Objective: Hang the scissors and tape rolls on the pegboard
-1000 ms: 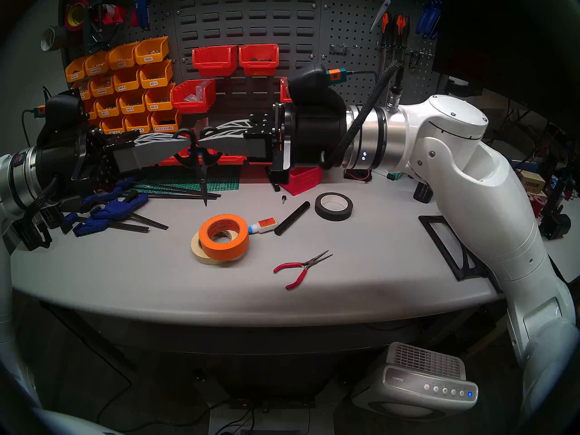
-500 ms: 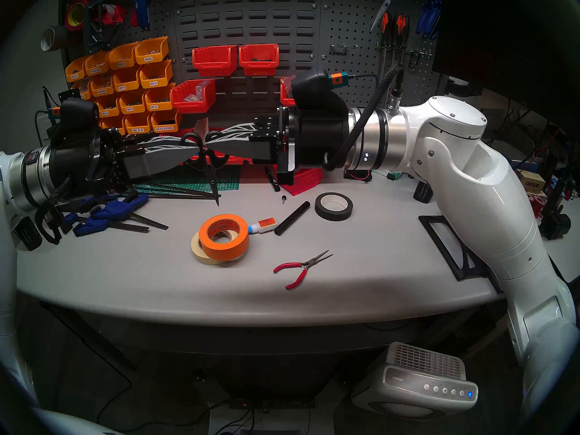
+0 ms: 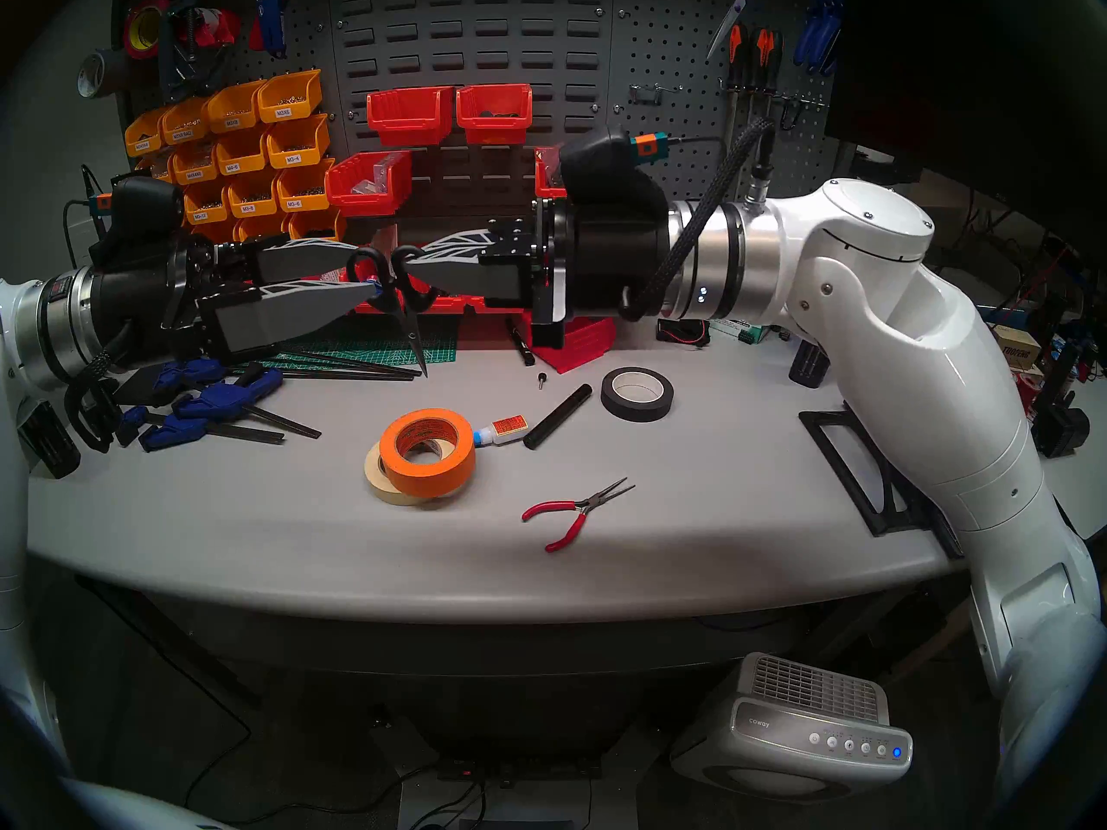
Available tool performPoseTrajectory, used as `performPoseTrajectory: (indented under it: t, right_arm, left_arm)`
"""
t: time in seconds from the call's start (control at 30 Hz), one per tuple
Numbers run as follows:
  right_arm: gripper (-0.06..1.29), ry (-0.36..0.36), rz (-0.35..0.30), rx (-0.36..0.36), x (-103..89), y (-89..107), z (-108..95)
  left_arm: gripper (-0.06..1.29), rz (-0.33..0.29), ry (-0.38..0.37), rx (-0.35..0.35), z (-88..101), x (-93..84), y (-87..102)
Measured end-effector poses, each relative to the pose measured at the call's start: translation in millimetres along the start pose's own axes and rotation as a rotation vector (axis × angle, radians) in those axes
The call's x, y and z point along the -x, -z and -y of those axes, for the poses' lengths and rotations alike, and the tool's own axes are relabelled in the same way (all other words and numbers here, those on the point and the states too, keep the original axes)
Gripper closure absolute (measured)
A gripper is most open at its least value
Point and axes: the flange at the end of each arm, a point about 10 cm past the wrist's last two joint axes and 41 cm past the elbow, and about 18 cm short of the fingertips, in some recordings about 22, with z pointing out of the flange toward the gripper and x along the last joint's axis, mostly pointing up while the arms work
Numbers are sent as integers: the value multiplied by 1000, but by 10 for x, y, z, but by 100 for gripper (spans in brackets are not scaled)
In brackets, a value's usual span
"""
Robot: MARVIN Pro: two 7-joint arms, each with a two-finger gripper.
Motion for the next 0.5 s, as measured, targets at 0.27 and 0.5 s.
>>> performPoseTrajectory:
  t: [0.27, 0.5]
  right_arm:
    - [126, 7, 11, 5, -50, 23, 33]
    - [126, -7, 29, 34, -89, 32, 39]
  left_arm:
    - [0, -38, -90, -182, 110, -65, 271]
    - [0, -99, -201, -318, 3, -32, 503]
